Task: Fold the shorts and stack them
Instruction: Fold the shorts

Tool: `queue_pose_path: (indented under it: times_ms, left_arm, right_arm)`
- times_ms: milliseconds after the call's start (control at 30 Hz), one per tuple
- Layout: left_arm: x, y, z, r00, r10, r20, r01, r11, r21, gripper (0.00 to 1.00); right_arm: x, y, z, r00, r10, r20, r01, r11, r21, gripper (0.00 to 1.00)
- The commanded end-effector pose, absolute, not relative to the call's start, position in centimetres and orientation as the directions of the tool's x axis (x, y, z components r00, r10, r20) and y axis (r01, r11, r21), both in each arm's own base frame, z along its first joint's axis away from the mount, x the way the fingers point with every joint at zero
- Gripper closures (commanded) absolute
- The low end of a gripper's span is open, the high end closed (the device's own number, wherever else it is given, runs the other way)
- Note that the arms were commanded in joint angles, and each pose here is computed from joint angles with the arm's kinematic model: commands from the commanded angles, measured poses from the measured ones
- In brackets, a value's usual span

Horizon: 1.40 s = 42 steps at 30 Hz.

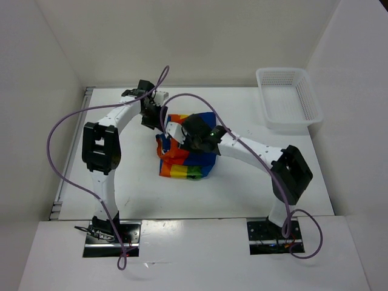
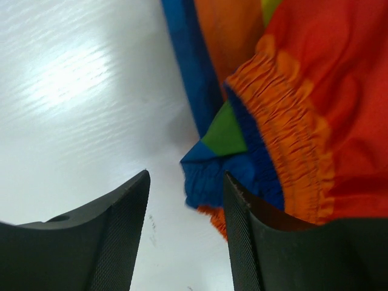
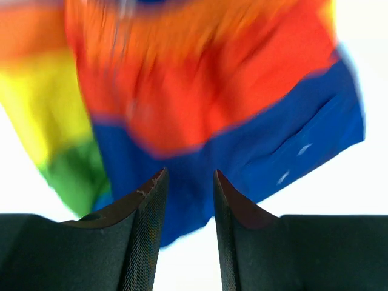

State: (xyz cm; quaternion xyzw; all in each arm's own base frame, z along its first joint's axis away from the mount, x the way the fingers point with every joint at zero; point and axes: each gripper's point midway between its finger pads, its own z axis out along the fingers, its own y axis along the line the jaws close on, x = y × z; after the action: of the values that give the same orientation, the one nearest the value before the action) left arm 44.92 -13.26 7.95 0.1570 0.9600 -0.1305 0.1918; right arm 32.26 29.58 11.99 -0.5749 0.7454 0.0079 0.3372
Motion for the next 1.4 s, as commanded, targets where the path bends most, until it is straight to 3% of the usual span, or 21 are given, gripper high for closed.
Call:
queue_pose_path:
  times_ms: [0,167,333,500,600,767,900,1200,1367]
  left_arm:
    - [44.7,-11.2,11.5,-0.850,0.213,-0.481,0.330,0.928,-0.172,0.41]
    - [42.8,-11.7,10.5,-0.870,0.204,-0.448,0.340,0.907,-0.248,0.41]
    - [41.8,-13.4,7.5,-0.904,0.206,-0.375,0.347,0.865,-0.362,0.38]
    - [41.9,-13.7,6.8,-0.917,0.185,-0.354,0.335,0.839,-0.430,0.38]
    - [41.9,-13.4,6.1,-0.925,0.175,-0.337,0.321,0.836,-0.445,0.45]
    - [41.7,-13.7,5.5,-0.931,0.175,-0.320,0.316,0.826,-0.467,0.71]
    - [41.5,-14.0,4.8,-0.937,0.175,-0.301,0.309,0.817,-0.487,0.77]
    - [41.7,-13.9,4.6,-0.939,0.166,-0.302,0.304,0.810,-0.502,0.91]
    - [41.8,-13.5,4.8,-0.941,0.148,-0.303,0.294,0.801,-0.521,0.92]
  right_arm:
    - [37.1,34.3,17.8,-0.148,-0.666,-0.731,-0.814,0.501,-0.292,0.59]
    - [42.6,37.3,19.0,-0.300,-0.467,-0.832,-0.742,0.663,-0.105,0.45]
    - [46.4,39.5,16.9,-0.375,-0.368,-0.851,-0.664,0.747,-0.031,0.45]
    - [46.5,41.0,15.9,-0.400,-0.345,-0.849,-0.668,0.744,0.012,0.45]
    - [46.5,41.8,15.3,-0.405,-0.344,-0.847,-0.671,0.741,0.020,0.45]
    - [46.1,42.6,13.8,-0.418,-0.358,-0.835,-0.667,0.745,0.015,0.43]
    - [46.3,42.4,12.1,-0.439,-0.367,-0.820,-0.613,0.790,-0.026,0.36]
    - [46.9,40.0,8.5,-0.487,-0.366,-0.793,-0.469,0.875,-0.116,0.38]
    - [46.3,39.6,6.7,-0.500,-0.390,-0.773,-0.458,0.877,-0.146,0.38]
